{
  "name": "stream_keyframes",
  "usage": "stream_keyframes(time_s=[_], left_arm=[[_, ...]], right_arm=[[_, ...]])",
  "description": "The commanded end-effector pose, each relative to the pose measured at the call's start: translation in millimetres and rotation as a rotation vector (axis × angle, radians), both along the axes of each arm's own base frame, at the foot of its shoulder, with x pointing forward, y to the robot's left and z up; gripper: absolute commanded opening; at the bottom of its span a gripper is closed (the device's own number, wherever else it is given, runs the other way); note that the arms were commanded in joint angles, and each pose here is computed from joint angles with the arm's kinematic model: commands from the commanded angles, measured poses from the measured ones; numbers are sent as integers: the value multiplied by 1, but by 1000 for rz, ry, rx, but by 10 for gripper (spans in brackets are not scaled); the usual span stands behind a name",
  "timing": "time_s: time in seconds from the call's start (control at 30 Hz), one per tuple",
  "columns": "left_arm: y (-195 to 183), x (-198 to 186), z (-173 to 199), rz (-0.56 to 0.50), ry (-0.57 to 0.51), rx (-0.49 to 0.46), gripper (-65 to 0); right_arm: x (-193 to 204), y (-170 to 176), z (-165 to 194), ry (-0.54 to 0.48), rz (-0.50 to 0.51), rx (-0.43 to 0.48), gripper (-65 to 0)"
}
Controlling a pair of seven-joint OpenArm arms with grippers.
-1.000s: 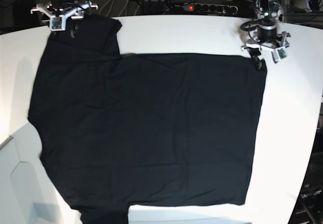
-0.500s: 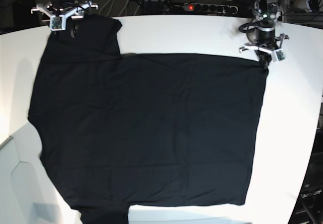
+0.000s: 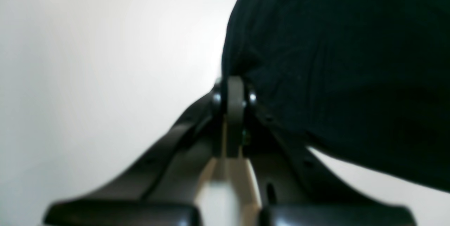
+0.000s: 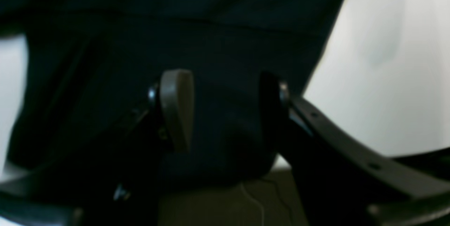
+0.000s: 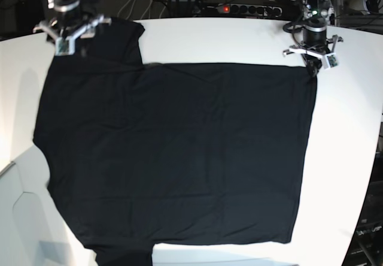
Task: Fold the T-shirt properly
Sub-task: 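Lower both grippers to the black T-shirt's hem corners, then pinch the hem corners with both grippers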
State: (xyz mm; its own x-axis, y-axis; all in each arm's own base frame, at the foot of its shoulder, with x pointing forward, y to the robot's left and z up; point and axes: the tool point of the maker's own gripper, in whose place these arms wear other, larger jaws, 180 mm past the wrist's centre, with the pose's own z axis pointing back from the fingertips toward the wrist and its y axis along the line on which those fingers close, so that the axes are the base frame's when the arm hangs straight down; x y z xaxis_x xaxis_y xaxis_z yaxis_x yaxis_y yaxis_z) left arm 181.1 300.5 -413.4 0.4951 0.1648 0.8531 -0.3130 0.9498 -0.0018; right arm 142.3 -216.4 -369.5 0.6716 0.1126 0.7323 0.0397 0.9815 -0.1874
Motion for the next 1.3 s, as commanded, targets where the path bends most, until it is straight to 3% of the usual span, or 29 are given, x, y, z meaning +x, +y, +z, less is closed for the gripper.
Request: stream_keyframes(time_s=[0.0, 0.27, 0.63, 0.93, 1.03, 1.2, 1.27], left_arm=[[5, 3, 10, -7, -30, 25, -649], [5, 1, 8, -5, -22, 25, -649], [5, 1, 8, -8, -21, 31, -649], [5, 1, 8, -9, -20, 32, -649], [5, 1, 8, -9, -20, 32, -649], [5, 2, 9, -11, -25, 32, -649], [5, 3, 10, -10, -27, 33, -649]], right_arm=[[3, -7, 5, -13, -12, -17, -344], [8, -51, -8, 44, -79, -52, -343], [-17, -54, -48, 155, -109, -8, -321], [-20, -56, -64, 186, -121, 13, -333], [-20, -55, -63, 187, -117, 12, -403], [-17, -45, -64, 191, -47, 39, -650], [-17, -43, -63, 191, -36, 41, -650]])
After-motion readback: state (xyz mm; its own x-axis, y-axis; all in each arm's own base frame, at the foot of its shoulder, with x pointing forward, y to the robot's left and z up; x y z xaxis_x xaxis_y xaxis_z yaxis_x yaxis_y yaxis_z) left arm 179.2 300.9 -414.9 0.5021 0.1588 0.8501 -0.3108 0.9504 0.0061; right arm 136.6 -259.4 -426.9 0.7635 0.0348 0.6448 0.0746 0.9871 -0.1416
